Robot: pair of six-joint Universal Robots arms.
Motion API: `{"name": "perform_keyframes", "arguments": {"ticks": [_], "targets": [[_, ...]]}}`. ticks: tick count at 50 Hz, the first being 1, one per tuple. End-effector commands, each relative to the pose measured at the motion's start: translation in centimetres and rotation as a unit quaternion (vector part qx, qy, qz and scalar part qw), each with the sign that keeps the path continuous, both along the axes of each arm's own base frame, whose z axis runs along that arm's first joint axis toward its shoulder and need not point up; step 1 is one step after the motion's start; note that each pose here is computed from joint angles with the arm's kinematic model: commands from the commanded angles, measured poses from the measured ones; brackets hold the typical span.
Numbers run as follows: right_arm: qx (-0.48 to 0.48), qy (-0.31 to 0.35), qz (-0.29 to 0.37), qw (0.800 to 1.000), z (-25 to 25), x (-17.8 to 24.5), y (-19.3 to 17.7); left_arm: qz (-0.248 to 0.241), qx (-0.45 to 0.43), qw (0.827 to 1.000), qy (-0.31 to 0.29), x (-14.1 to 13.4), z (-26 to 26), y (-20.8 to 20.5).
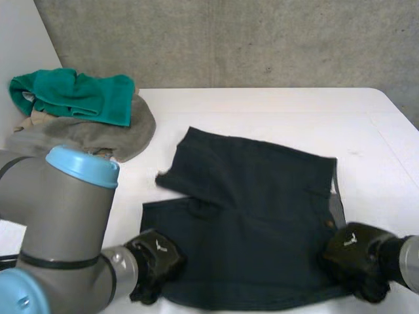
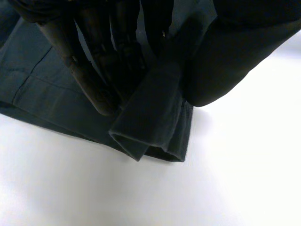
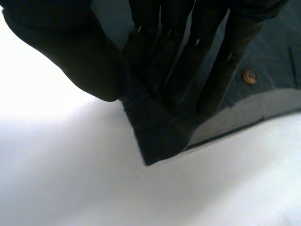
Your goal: Fold the laundry.
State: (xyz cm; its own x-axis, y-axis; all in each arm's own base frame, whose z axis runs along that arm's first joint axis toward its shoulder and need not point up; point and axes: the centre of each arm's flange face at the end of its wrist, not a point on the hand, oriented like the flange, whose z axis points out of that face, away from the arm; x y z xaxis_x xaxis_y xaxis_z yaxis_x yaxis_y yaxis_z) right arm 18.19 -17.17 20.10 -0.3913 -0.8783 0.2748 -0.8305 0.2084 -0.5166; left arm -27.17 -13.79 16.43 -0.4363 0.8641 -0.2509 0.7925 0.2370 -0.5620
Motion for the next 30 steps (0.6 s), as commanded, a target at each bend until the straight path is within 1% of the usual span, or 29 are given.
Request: {"name": "perform_keyframes", "arguments": {"ticks": [1,4,5,8,9,12,13,15,16,19,20,23,24,26,27,30], "targets": [[-0.012,-0.017,-0.001,1.000,-0.6,0.4,-2.0,-0.035,-0.035,0.999,-0.010,-0.6,0.8,-0.8],[-0.037,-0.037,-0.014,0.999,-0.8,1.2,-3.3,-0.024,-0.076,0.997,0.015,-1.8,1.4,-3.0],[-0.057,-0.051,-0.021,0.997,-0.8,1.8,-4.1,-0.017,-0.103,0.994,0.031,-2.7,1.7,-4.6],[-0.094,-0.068,-0.040,0.992,-0.8,2.4,-5.6,-0.006,-0.149,0.987,0.060,-4.2,2.6,-7.2],[-0.126,-0.077,-0.060,0.987,-0.6,2.6,-6.9,0.000,-0.176,0.981,0.076,-5.3,3.3,-8.9],[-0.179,-0.087,-0.093,0.976,-0.3,2.7,-8.9,0.008,-0.214,0.972,0.098,-6.7,4.3,-11.1],[-0.221,-0.096,-0.114,0.964,0.0,2.7,-10.4,0.012,-0.239,0.964,0.112,-7.7,4.8,-12.5],[-0.255,-0.105,-0.127,0.953,0.2,2.8,-11.5,0.015,-0.266,0.955,0.127,-8.8,5.4,-13.9],[-0.290,-0.114,-0.135,0.940,0.4,3.0,-12.8,0.019,-0.289,0.946,0.143,-9.8,5.8,-15.3],[-0.333,-0.127,-0.143,0.923,0.2,3.3,-14.3,0.021,-0.323,0.932,0.162,-11.2,6.2,-17.1],[-0.355,-0.133,-0.141,0.915,0.1,3.6,-15.1,0.019,-0.342,0.924,0.168,-12.0,6.3,-18.0],[-0.387,-0.142,-0.136,0.901,-0.5,4.2,-16.3,0.014,-0.359,0.918,0.167,-12.8,5.6,-19.0],[-0.410,-0.148,-0.132,0.890,-0.9,4.6,-17.3,0.010,-0.371,0.914,0.163,-13.2,5.1,-19.6],[-0.430,-0.150,-0.129,0.881,-1.5,5.0,-18.3,0.007,-0.383,0.909,0.162,-13.6,4.7,-20.0],[-0.446,-0.152,-0.126,0.873,-2.2,5.4,-19.3,0.004,-0.391,0.906,0.163,-13.9,4.3,-20.3],[-0.467,-0.142,-0.126,0.863,-3.3,5.9,-20.5,0.008,-0.398,0.902,0.169,-14.2,3.9,-20.7]]}}
